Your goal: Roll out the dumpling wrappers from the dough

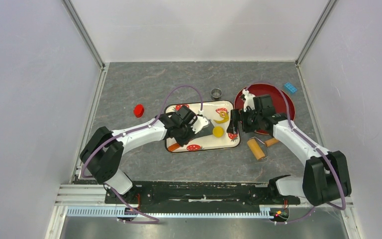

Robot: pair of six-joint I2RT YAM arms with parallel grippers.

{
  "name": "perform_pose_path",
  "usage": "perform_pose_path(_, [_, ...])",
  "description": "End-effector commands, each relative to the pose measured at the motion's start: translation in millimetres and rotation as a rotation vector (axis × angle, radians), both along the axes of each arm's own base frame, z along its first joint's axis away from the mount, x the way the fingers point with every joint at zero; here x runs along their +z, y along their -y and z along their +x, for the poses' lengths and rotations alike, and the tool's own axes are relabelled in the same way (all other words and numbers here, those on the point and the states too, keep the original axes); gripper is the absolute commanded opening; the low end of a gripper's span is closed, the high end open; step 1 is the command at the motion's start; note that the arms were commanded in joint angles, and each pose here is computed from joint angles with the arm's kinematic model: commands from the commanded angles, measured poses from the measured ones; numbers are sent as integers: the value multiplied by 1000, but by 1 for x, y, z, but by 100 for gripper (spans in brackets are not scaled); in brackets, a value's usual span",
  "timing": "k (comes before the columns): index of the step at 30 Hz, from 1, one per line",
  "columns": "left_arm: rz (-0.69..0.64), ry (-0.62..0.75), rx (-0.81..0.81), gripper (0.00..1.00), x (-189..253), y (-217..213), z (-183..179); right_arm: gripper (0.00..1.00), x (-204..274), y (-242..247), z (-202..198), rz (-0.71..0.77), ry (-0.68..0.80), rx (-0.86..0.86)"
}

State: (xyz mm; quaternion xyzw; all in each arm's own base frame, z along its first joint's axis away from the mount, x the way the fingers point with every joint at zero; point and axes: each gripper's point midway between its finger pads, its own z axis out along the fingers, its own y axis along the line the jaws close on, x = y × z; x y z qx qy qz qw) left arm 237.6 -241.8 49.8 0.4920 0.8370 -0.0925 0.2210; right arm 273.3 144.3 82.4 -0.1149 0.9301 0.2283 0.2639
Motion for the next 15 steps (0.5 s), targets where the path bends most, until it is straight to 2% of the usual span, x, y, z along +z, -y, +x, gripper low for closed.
perform_pose_path(1, [-88, 44, 33, 2, 35, 21, 14, 98, 38, 7, 20, -6, 127, -49])
perform_pose_path(6, [-76, 106, 38, 2, 56, 34, 31, 92, 52, 7, 22, 58, 135, -50])
perform_pose_path(10, [-90, 122, 20, 2, 68, 56, 40, 82, 63, 10, 25, 116, 142, -49])
perform_pose_path(13, [-97, 139, 15, 2, 76, 76, 47, 68, 70, 17, 27, 150, 150, -64])
perform_pose_path(15, [-87, 148, 5, 2, 76, 89, 51, 66, 73, 29, 30, 155, 160, -93])
